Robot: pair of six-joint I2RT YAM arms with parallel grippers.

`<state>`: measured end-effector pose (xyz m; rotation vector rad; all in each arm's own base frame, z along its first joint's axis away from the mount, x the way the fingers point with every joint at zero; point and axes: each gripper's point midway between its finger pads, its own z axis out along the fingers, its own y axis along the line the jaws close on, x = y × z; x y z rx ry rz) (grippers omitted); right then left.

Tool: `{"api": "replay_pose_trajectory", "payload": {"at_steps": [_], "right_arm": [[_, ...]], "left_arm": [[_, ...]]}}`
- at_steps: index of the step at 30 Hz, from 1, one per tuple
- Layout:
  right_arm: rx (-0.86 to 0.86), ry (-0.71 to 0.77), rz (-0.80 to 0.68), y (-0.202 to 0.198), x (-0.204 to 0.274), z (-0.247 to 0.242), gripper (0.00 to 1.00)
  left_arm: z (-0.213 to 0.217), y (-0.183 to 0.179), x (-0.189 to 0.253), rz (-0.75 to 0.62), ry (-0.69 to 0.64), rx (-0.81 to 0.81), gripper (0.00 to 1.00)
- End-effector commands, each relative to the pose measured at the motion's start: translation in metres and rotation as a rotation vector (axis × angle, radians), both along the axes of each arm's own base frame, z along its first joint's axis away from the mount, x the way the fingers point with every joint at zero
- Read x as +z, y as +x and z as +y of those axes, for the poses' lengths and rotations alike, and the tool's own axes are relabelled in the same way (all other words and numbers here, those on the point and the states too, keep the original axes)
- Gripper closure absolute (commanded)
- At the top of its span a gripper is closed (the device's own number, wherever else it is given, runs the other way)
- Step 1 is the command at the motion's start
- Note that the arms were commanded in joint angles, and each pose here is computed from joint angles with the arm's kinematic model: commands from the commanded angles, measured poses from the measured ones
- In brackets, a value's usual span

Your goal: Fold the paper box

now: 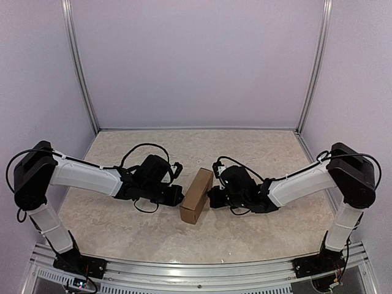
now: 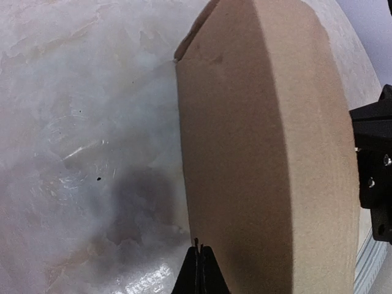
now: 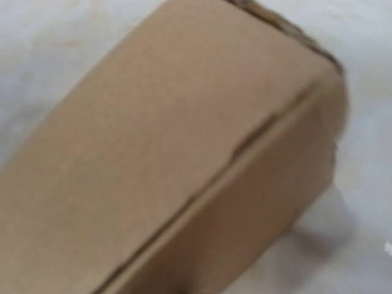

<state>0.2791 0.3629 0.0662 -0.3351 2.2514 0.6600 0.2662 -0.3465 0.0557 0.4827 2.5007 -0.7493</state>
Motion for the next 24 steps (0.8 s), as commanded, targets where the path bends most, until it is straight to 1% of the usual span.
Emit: {"api": "replay_pose_trajectory", "payload": {"at_steps": [1, 7, 10, 13, 24], "right_arm": [[0.088, 0.023, -0.015, 0.004, 0.004, 0.033, 1.00], [0.138, 0.037, -0.006, 0.010, 0.002, 0.058, 1.00], [0.129, 0.027, -0.009, 0.013, 0.000, 0.054, 1.00], [0.129, 0.026, 0.019, 0.014, -0.011, 0.049, 1.00], [0.194, 0.192, 0.171, -0.005, -0.042, 0.061, 1.00]], "left_arm": [[0.010, 0.003, 0.020, -0.049, -0.051, 0.056, 1.00], [0.030, -0.001, 0.025, -0.075, -0.028, 0.106, 1.00], [0.034, -0.003, 0.030, -0.086, -0.029, 0.112, 1.00], [0.034, -0.002, 0.035, -0.100, -0.037, 0.108, 1.00], [0.014, -0.001, 0.038, -0.098, -0.065, 0.065, 1.00]]}}
